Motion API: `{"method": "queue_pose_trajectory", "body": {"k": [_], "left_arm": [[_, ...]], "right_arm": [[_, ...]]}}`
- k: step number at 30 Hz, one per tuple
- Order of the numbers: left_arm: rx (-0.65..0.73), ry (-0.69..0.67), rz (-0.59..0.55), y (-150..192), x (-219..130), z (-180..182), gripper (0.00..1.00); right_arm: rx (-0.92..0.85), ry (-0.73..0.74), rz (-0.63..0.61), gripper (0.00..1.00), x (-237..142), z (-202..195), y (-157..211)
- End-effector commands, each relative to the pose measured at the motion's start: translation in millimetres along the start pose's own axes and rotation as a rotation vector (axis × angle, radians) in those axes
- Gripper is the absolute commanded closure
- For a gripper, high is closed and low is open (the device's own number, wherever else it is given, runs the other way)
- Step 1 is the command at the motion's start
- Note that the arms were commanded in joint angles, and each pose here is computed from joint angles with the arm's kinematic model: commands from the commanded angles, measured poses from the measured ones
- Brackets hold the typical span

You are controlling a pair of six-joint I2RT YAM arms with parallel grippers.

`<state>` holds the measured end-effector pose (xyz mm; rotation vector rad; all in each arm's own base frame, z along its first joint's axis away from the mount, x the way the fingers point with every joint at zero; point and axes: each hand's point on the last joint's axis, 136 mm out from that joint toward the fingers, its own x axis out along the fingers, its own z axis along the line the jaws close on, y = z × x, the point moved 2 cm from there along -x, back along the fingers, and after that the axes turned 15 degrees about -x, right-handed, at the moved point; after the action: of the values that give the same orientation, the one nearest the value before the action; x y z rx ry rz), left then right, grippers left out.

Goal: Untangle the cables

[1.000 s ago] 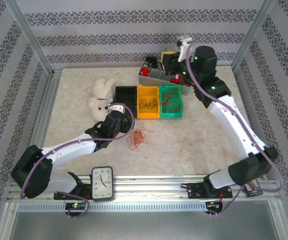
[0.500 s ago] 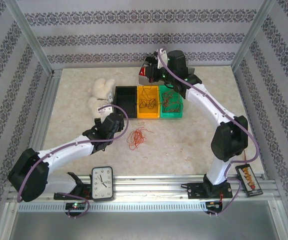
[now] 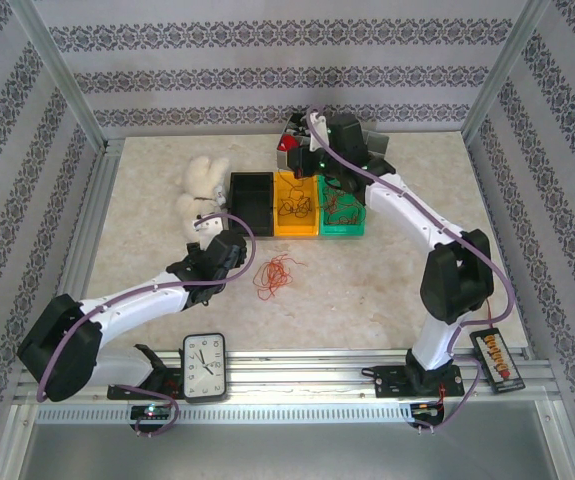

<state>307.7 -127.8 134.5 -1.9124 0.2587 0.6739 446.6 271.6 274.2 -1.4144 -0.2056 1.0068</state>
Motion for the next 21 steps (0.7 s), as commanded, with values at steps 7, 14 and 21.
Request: {"method": "queue_pose_trajectory", "body": {"k": [7, 14, 21], "left_arm": [[0.014, -0.001, 0.045, 9.1, 3.2, 1.7, 0.19], [0.054, 0.045, 0.107, 21.2, 4.6, -4.7, 0.19], [0.16, 0.098, 0.195, 39.6, 6.6, -10.4, 0.19]], "right_arm": [[0.06, 0.032, 0.143, 0.92, 51.0, -18.9, 57.4], [0.097, 0.052, 0.141, 0.62, 50.0, -21.0, 56.3], [0.06, 0.107, 0.125, 0.53, 10.7, -13.5, 56.6]]}}
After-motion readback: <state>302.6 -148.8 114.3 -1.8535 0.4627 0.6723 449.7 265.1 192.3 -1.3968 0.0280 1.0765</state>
